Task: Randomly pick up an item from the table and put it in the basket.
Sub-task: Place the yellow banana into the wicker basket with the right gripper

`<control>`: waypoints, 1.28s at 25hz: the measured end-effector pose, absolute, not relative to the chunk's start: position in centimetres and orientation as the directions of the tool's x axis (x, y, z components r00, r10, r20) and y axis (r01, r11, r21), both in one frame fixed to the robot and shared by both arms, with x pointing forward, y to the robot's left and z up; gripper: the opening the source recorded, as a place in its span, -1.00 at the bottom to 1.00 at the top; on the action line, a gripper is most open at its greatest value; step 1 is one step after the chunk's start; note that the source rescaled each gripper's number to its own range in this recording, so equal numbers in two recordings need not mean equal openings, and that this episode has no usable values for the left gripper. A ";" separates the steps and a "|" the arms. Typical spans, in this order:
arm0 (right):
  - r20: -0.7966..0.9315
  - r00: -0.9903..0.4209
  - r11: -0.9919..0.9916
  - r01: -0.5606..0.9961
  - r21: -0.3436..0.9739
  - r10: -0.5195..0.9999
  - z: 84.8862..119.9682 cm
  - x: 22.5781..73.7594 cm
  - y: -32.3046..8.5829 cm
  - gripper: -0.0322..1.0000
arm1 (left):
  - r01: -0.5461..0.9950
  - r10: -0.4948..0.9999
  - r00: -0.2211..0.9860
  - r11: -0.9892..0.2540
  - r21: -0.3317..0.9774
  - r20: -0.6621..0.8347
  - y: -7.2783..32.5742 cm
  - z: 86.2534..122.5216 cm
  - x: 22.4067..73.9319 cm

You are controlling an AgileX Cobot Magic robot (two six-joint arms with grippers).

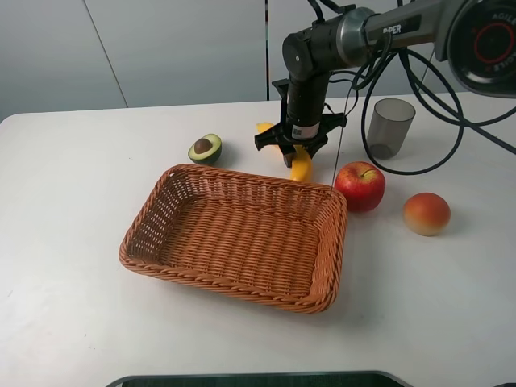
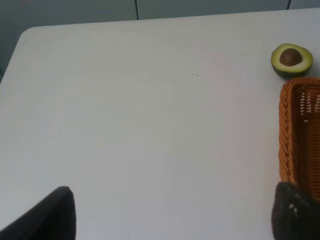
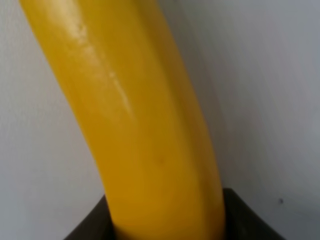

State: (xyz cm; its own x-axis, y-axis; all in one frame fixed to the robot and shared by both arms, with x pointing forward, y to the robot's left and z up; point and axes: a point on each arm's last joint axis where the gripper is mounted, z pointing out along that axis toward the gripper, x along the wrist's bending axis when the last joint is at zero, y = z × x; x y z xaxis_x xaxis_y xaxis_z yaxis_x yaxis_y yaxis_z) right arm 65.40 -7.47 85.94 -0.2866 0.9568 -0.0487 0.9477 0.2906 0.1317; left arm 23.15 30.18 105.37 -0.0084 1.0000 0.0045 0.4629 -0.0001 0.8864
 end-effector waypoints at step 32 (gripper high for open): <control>0.021 -0.785 0.777 0.616 0.126 0.619 100.6 52.3 -1.8 -0.89 | 0.463 1.000 -0.008 0.000 0.886 0.004 30.2 105.4 23.1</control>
State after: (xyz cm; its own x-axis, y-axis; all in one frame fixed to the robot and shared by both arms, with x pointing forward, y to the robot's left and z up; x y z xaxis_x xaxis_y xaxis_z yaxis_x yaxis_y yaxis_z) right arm 52.33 -1.84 100.59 -0.7852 0.6189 0.0213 0.6162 0.7774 0.1260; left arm 23.15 30.18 105.37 -0.0084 1.0000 0.0045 0.4629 -0.0001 0.8864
